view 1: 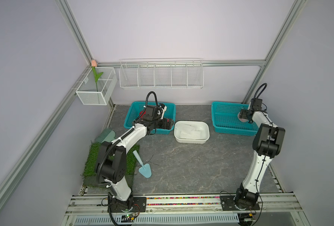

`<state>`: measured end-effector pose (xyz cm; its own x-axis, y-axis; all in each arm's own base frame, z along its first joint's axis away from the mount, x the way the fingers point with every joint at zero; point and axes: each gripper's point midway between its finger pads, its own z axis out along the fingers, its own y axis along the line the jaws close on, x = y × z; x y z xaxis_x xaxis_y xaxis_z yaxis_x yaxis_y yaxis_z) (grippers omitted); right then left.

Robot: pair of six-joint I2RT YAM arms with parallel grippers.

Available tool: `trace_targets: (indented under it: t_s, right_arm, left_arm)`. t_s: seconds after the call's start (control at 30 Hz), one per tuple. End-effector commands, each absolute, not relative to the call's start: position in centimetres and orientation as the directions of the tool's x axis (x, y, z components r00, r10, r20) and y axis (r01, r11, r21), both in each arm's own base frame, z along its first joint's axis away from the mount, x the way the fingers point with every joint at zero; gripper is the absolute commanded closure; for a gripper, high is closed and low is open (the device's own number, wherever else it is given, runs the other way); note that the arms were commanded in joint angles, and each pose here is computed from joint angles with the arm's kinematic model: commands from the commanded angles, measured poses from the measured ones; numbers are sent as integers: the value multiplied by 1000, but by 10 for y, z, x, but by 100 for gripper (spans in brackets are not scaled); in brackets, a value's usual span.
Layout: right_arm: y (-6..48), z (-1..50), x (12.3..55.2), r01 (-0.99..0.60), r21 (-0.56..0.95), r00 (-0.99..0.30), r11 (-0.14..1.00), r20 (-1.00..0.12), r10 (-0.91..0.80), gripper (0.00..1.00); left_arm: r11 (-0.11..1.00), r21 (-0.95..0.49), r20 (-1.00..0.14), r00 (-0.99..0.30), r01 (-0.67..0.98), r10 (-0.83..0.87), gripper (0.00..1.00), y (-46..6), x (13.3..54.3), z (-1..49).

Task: Remove foam nets from apples
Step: Pick up the apple from the basket.

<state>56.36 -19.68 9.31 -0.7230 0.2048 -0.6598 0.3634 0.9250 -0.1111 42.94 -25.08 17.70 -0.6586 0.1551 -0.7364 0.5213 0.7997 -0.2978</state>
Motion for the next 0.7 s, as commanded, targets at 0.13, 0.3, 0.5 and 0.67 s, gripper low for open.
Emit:
trace_targets:
  t_s: [0.13,0.3,0.5,0.67]
  right_arm:
    - [-186,73,568,306,-66,-790,950,-575,215,11]
    - [-170,73,569,263,18,-793,965,-565,227,6]
    - [-158,73,567,240,80,-793,967,-559,243,5]
    - [-153,80,565,231,105,-782,967,-571,248,20]
  left_arm:
    - [789,-313,-736,-660,529,151,2,-265,435,185]
    - [788,-316,-737,-660,528,146,2,-266,434,188]
    - [791,-306,-749,-647,530,144,1,-263,430,195]
    - [795,-290,-757,-636,533,150,1,-259,425,199]
